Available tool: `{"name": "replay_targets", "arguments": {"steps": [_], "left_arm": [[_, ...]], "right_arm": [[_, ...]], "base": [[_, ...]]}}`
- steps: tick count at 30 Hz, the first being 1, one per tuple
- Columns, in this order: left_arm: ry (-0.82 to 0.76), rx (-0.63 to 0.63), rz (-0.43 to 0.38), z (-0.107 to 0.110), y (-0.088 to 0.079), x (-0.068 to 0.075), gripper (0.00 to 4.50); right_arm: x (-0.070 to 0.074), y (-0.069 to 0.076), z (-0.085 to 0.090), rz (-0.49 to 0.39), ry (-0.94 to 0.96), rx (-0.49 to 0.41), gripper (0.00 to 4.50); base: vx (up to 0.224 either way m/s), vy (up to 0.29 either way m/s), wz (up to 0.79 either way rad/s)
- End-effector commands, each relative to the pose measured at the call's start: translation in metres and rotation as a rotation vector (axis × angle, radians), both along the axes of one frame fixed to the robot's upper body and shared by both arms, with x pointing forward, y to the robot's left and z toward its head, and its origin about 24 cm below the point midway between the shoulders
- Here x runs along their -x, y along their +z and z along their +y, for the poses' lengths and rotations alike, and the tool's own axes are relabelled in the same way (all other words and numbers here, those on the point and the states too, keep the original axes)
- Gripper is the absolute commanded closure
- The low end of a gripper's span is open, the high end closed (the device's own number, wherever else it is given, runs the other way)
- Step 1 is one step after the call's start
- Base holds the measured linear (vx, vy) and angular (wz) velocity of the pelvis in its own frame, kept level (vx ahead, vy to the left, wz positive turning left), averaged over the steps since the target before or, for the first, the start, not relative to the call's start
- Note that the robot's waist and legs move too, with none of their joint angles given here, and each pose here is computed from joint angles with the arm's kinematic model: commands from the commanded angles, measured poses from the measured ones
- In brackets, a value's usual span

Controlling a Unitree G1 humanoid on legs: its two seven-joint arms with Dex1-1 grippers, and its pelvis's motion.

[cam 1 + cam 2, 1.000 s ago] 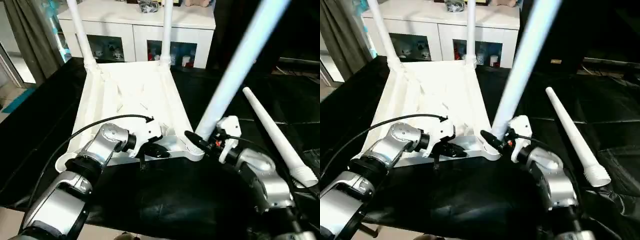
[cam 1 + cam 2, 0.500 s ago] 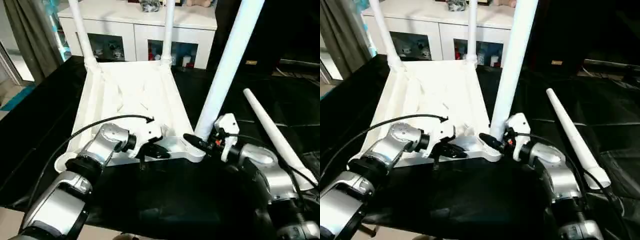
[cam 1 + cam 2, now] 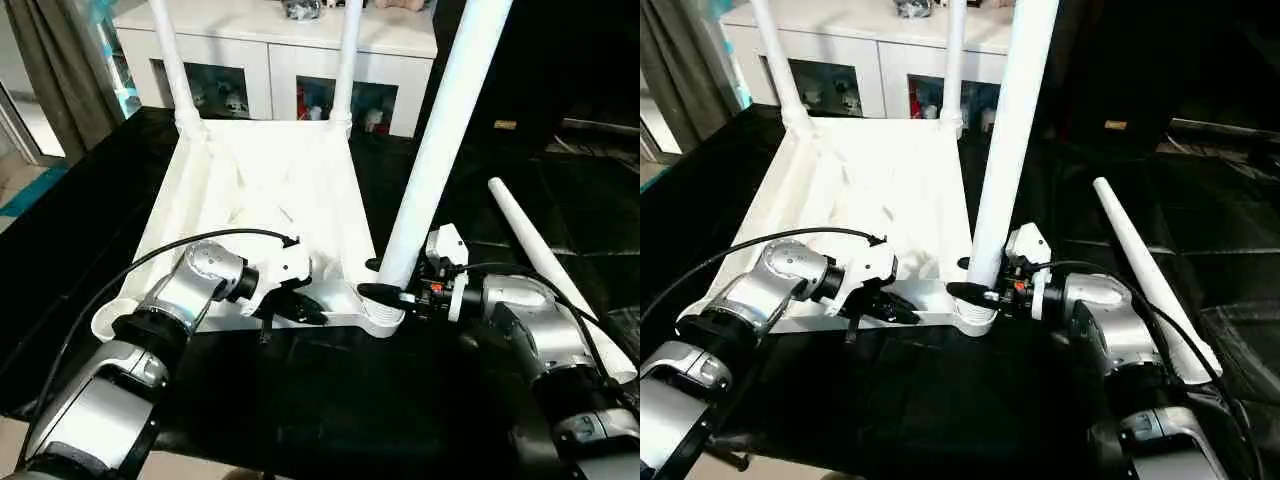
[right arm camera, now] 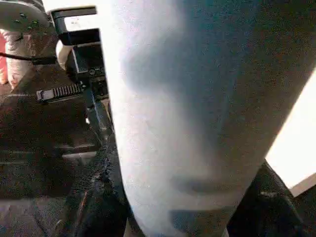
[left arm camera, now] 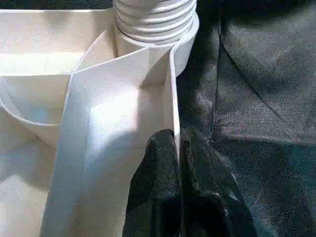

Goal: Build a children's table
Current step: Rotate leg to tighten

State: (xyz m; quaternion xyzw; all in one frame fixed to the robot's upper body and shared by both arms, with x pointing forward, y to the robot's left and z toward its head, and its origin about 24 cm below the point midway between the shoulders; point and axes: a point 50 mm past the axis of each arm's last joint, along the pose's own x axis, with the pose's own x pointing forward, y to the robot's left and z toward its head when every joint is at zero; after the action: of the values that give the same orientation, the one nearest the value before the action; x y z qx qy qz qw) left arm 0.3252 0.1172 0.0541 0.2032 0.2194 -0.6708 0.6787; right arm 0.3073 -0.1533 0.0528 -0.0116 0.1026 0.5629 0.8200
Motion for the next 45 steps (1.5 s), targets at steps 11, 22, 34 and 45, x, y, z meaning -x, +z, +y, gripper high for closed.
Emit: {"name": "replay_targets", "arguments": {"steps": [11, 22, 34, 45], "left_arm": [[0.371, 0.093, -0.120, -0.048, 0.040, -0.042, 4.50], [0.515, -0.002, -0.153, -0.076, 0.032, -0.045, 4.50], [0.541, -0.009, -0.148, -0.075, 0.033, -0.047, 4.50], [0.397, 0.081, -0.205, -0.079, 0.041, -0.042, 4.50]], "right_arm": [[-0.015, -0.055, 0.007, 0.111, -0.659, 0.176, 2.57], [-0.041, -0.050, 0.043, 0.238, -0.969, 0.141, 2.57], [-0.046, -0.047, 0.058, 0.241, -0.969, 0.161, 2.57], [-0.061, -0.012, 0.059, 0.107, -0.827, -0.009, 1.43]], "base": [[0.000, 0.000, 0.00], [0.000, 0.000, 0.00], [0.000, 0.000, 0.00], [0.000, 0.000, 0.00]]}}
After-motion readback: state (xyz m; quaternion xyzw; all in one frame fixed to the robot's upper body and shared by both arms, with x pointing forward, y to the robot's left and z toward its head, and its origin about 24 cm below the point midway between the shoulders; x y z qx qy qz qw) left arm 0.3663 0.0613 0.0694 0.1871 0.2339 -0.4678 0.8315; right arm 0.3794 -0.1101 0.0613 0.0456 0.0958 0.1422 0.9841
